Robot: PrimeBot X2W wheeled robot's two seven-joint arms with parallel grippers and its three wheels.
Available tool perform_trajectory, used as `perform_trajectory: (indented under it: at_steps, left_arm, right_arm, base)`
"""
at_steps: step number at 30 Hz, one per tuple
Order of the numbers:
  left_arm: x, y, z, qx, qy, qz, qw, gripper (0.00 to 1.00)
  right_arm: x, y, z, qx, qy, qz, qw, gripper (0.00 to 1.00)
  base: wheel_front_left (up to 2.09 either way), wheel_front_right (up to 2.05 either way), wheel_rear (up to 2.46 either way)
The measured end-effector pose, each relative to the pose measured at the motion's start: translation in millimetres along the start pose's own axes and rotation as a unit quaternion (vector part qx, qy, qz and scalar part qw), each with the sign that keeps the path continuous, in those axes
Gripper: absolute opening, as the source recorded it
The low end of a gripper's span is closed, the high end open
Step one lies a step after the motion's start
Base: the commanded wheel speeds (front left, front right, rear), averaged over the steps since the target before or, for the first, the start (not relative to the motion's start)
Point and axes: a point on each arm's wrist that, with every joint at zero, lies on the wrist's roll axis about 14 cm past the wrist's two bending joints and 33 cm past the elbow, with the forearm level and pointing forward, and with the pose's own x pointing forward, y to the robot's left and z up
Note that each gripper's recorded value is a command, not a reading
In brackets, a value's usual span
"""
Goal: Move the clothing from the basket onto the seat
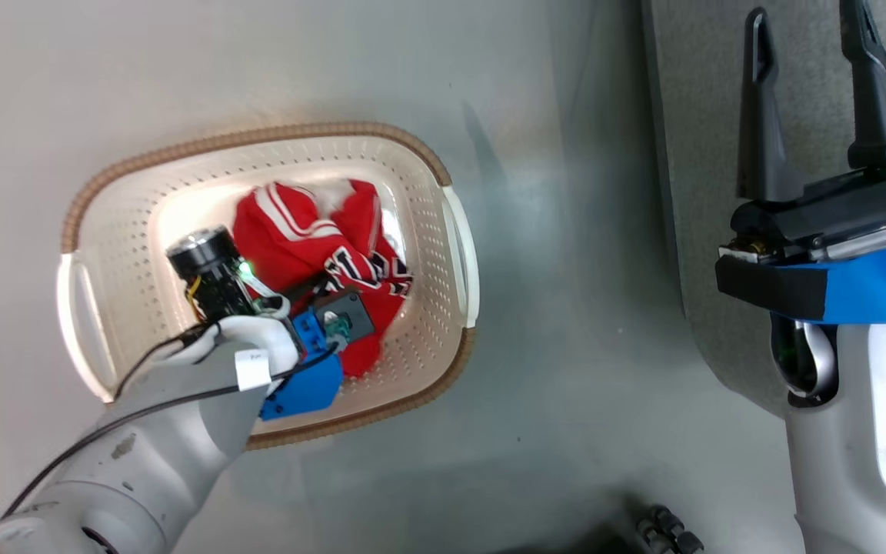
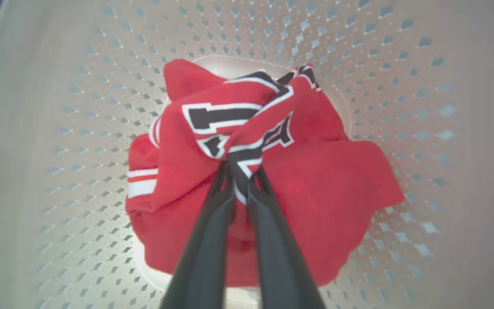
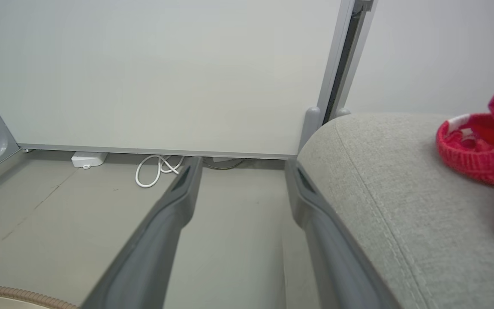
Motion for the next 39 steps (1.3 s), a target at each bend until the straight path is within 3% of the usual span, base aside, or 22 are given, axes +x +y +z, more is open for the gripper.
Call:
perform_trajectory:
  at_steps: [10,17,22,30,39]
  left_arm:
    - [-50,12,54,-0.054,-0.083,0.061,0.993,0.00]
    - [-98,32,95,-0.094,-0.149,0.122,0.977,0.00]
    - [-139,46,127,-0.118,-0.214,0.168,0.955,0.00]
    - [-203,54,159,-0.105,-0.282,0.232,0.925,0.00]
    - [-285,69,192,-0.129,-0.378,0.309,0.863,0.00]
  right_arm:
    - [-18,3,45,0.008,-0.029,-0.004,1.000,1.00]
    - [-38,7,77,0.015,-0.051,-0.003,0.999,1.00]
    - [-52,13,99,0.019,-0.069,0.002,0.997,1.00]
    - [-78,17,128,0.023,-0.092,0.004,0.995,1.00]
    - [-105,20,154,0.025,-0.118,0.007,0.993,1.00]
  base:
    - [0.00,0.00,0.00]
    - [0.00,0.00,0.00]
    - [0.00,0.00,0.00]
    - [0.00,0.00,0.00]
    - [0.00,0.00,0.00]
